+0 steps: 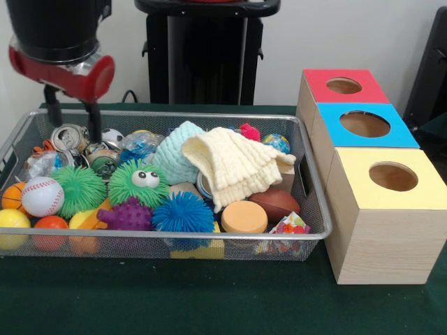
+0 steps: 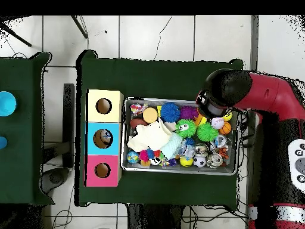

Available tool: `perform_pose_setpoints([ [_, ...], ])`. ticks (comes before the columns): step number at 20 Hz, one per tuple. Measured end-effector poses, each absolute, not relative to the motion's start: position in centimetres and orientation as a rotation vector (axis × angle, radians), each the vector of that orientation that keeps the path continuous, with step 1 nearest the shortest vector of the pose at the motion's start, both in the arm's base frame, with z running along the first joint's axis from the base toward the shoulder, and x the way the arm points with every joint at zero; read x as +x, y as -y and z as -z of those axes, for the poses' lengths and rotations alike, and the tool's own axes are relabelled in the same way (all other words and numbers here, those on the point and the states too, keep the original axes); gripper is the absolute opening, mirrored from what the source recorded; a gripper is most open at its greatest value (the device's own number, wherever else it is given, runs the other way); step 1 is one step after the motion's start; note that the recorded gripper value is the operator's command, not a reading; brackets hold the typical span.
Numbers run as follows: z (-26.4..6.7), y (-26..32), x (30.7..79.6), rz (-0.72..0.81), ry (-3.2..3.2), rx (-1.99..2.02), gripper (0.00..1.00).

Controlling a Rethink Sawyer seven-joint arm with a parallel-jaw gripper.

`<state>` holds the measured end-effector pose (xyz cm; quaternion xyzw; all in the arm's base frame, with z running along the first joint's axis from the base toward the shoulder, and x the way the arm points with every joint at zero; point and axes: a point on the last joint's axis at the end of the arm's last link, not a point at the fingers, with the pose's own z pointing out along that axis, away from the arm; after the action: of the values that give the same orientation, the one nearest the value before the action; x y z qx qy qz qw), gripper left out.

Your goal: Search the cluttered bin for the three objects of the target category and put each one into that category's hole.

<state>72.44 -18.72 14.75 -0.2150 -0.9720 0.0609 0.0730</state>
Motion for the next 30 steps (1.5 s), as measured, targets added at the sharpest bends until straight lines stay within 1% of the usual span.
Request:
perform_pose_setpoints([
  [4, -15.5, 16.8, 70.7, -0.143, 2.908, -0.622, 1.00],
  [6, -16.8, 15.3, 69.0, -0.119, 2.900, -0.608, 1.00],
  [10, -18.2, 14.3, 67.8, -0.112, 2.893, -0.600, 1.00],
  [12, -19.5, 14.0, 67.0, -0.120, 2.897, -0.599, 1.00],
  [16, -20.7, 14.2, 67.1, -0.132, 2.912, -0.605, 1.00],
  [26, -20.0, 13.9, 66.7, -0.125, 2.899, -0.597, 1.00],
  [30, -20.2, 13.0, 65.3, -0.124, 2.894, -0.579, 1.00],
])
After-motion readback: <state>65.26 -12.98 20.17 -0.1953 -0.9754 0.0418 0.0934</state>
